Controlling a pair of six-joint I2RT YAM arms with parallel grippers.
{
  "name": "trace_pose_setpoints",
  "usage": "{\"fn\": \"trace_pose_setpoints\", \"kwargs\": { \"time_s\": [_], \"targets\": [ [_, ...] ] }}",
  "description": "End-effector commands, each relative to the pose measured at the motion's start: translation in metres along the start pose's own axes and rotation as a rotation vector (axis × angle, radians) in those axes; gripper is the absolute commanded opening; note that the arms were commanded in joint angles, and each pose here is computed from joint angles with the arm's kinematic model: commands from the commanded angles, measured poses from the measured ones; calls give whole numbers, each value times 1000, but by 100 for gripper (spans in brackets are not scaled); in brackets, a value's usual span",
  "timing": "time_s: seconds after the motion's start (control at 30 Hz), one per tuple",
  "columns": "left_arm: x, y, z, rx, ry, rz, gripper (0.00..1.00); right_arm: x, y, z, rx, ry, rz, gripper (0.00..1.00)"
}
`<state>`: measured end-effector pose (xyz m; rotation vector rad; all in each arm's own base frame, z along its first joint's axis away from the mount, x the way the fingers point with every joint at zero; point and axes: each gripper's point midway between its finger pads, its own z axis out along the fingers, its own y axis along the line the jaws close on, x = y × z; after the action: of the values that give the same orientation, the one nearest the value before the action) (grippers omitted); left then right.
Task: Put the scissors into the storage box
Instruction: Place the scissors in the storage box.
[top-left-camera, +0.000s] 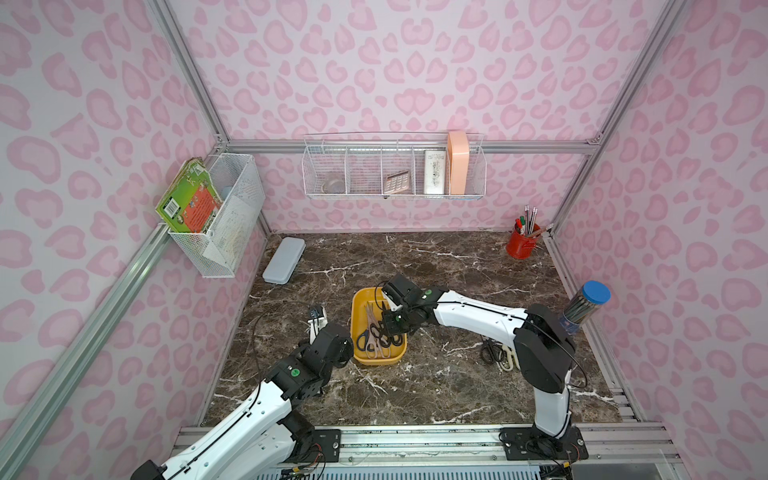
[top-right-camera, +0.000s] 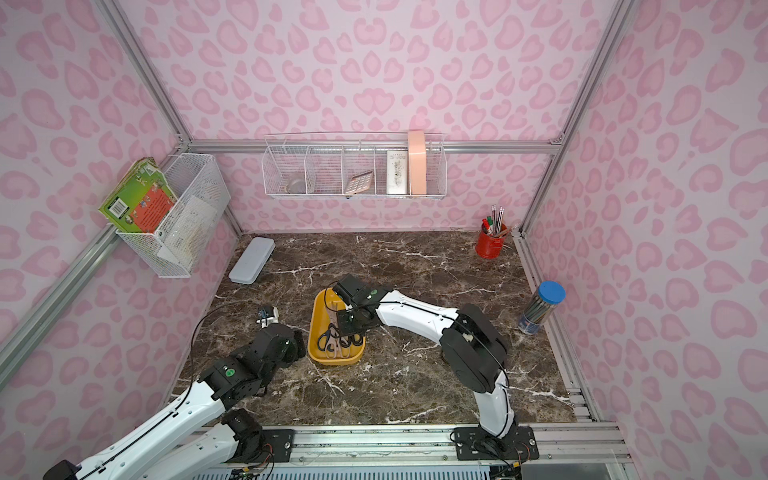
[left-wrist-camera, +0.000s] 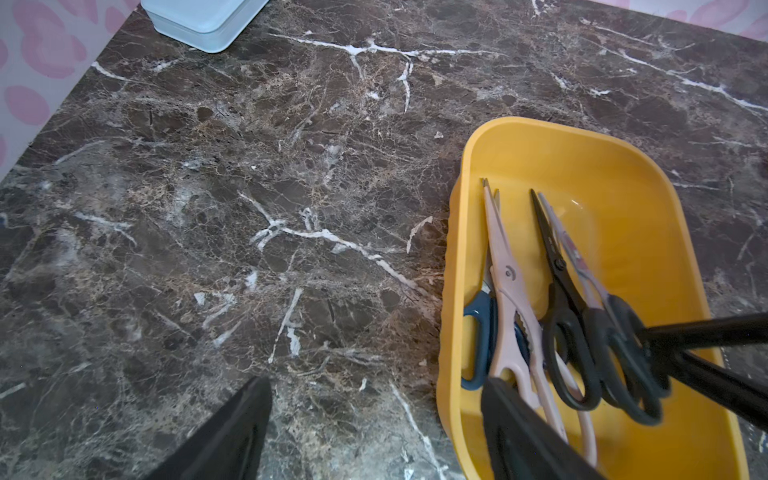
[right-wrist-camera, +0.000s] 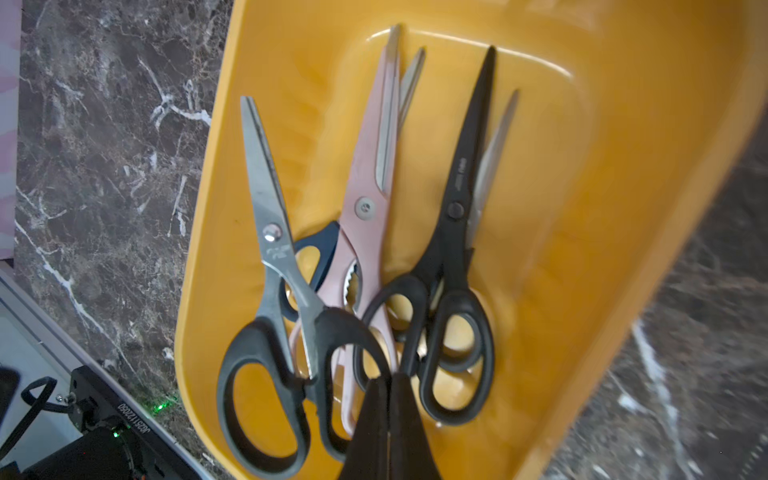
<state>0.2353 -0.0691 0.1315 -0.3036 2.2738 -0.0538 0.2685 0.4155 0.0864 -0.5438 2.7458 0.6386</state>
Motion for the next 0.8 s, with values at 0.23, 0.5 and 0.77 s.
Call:
{"fn": "trace_pose_setpoints", "kwargs": {
  "time_s": [0.23,0.5,0.77],
  "targets": [
    [3,14,-4,-41,-10,-18,84,-10,21,17,-88,-6,-1,34],
    [0,22,-9,-67,-27,-37,83,-24,48,-29,-208,-107,-69,33],
    [-31,-66,-21,248,15,140,82,-17,-51,-113,5,-368,-45,36]
  ]
}}
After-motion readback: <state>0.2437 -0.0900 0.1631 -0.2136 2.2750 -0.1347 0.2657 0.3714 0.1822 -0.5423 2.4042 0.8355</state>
